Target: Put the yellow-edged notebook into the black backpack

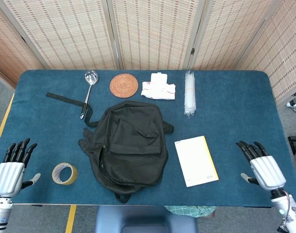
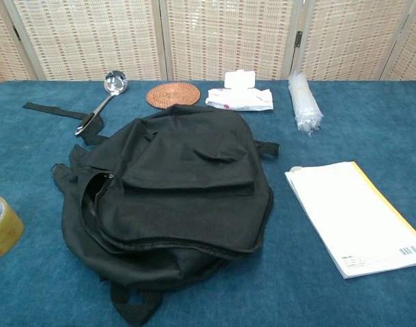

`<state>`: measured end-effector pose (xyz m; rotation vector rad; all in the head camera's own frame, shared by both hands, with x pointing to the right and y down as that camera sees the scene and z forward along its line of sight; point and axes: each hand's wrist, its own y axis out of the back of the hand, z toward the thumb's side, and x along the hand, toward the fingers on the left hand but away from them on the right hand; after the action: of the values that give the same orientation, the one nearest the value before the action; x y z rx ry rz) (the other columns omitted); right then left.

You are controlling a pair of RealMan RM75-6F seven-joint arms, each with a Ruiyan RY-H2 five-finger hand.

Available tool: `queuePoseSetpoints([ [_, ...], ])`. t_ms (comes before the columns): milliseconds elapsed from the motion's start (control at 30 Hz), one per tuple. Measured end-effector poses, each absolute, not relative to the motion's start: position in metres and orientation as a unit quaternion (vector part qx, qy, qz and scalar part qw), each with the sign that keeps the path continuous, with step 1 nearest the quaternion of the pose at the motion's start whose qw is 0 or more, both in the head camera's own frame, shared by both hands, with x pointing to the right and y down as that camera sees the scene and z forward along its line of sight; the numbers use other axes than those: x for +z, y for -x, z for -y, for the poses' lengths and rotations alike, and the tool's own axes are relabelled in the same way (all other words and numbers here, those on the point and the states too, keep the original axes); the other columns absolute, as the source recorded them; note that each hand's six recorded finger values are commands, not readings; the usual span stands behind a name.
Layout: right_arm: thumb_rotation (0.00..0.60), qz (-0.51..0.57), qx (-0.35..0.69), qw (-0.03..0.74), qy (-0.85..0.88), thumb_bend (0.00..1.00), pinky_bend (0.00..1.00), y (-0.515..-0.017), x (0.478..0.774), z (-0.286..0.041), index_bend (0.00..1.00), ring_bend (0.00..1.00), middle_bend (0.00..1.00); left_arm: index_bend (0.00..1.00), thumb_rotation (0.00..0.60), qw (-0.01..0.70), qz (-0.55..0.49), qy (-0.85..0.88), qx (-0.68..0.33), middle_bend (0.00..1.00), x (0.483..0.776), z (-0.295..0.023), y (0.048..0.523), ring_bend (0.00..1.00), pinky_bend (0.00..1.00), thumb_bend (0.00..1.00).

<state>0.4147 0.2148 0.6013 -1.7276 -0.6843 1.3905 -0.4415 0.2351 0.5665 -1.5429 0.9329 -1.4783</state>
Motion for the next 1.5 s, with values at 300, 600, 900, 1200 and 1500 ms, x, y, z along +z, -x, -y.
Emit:
queuePoseSetpoints([
  [300, 0.600, 0.206, 0.548, 0.413, 0.697, 0.20, 0.13, -0.404, 0.650, -0.213, 0.10, 0.19, 0.15, 0.14, 0.600, 0.392, -0.367, 0.608, -0.586, 0.04, 0.566, -0.238, 0.441, 0.07, 0.00, 0.23],
  [600, 0.600, 0.170, 0.539, 0.413, 0.714, 0.20, 0.13, -0.393, 0.688, -0.215, 0.10, 0.19, 0.15, 0.14, 0.600, 0.390, -0.367, 0.610, -0.584, 0.04, 0.566, -0.239, 0.438, 0.07, 0.00, 0.23],
  [900, 0.600, 0.156, 0.521, 0.420, 0.726, 0.20, 0.13, -0.378, 0.706, -0.215, 0.10, 0.18, 0.15, 0.14, 0.600, 0.386, -0.370, 0.608, -0.587, 0.04, 0.567, -0.241, 0.439, 0.07, 0.00, 0.23],
  [1200, 0.600, 0.155, 0.509, 0.423, 0.734, 0.20, 0.13, -0.366, 0.712, -0.216, 0.10, 0.18, 0.15, 0.14, 0.600, 0.384, -0.369, 0.609, -0.588, 0.04, 0.569, -0.242, 0.439, 0.07, 0.00, 0.23],
  [1500, 0.600, 0.149, 0.482, 0.430, 0.749, 0.20, 0.13, -0.340, 0.715, -0.220, 0.10, 0.18, 0.15, 0.14, 0.600, 0.378, -0.370, 0.609, -0.591, 0.04, 0.571, -0.244, 0.443, 0.07, 0.00, 0.23],
])
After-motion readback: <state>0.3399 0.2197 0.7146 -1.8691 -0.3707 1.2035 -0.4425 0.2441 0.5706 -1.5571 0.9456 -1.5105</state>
